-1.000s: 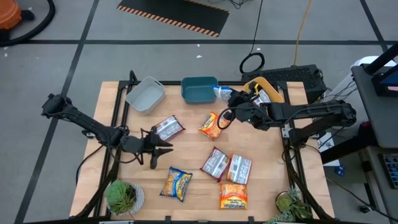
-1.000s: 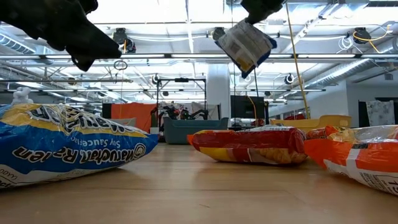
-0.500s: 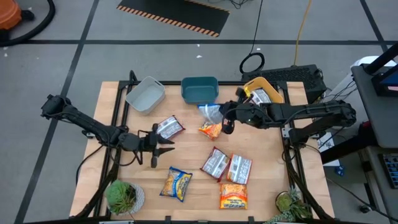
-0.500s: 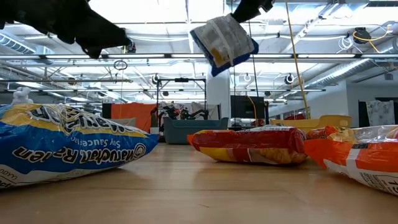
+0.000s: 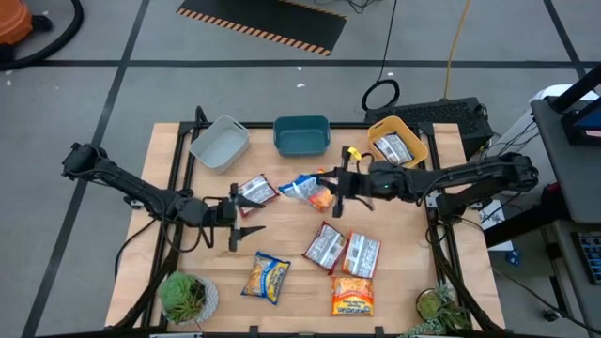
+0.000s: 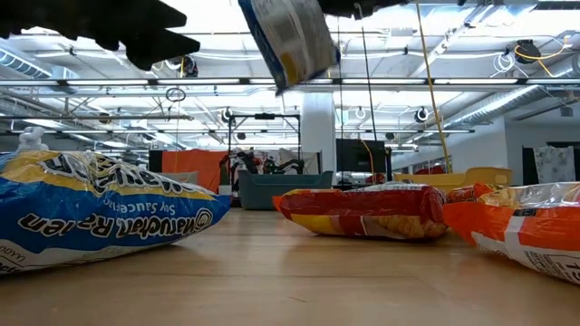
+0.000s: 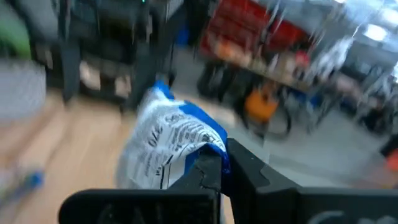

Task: Sort Maruchan noodles
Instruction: Put the top blue noodle pack into the yellow bin

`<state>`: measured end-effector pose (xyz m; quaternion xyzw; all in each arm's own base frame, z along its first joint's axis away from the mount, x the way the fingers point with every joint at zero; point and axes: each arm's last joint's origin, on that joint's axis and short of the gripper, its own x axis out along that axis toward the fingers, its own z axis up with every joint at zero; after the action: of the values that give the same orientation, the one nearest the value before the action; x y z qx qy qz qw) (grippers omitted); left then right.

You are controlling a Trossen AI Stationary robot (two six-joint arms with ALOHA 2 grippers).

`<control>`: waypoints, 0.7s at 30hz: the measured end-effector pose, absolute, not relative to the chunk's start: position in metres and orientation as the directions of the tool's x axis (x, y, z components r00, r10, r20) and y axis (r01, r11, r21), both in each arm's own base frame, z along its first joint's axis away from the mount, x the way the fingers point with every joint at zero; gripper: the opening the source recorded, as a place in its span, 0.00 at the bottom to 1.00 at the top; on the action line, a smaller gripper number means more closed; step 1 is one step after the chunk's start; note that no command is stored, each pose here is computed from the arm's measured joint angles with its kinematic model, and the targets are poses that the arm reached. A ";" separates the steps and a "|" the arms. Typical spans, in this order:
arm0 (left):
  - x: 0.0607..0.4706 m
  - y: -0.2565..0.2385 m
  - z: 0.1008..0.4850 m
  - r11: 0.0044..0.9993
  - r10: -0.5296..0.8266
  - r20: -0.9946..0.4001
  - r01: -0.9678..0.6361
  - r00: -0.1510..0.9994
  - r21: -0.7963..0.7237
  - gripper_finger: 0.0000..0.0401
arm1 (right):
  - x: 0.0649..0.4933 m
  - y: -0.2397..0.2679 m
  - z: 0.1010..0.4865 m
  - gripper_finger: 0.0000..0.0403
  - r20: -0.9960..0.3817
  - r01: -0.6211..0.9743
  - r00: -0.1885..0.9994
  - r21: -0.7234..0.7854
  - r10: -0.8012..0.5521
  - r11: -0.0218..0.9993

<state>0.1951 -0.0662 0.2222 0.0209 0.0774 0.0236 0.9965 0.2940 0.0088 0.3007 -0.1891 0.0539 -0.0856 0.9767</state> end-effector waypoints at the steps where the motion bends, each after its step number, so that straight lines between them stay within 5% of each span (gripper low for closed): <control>1: 0.195 -0.065 0.223 0.996 0.076 -0.148 -0.070 0.986 0.048 0.76 | 0.293 0.009 0.301 0.00 -0.032 0.145 0.985 -0.370 -0.169 0.918; 10: 0.200 -0.065 0.234 0.986 0.163 -0.013 -0.162 0.987 0.043 0.96 | 0.293 0.011 0.302 0.00 0.049 0.133 0.991 -0.340 -0.124 0.931; 21: 0.229 -0.072 0.215 0.966 0.232 0.097 -0.241 0.968 0.096 0.97 | 0.292 0.011 0.308 0.00 0.107 0.151 0.986 -0.282 -0.125 0.948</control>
<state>0.2293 -0.0721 0.2150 0.0537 -0.0423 0.1195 0.9905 0.2924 0.0107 0.3078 -0.1460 -0.0437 -0.0701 0.9858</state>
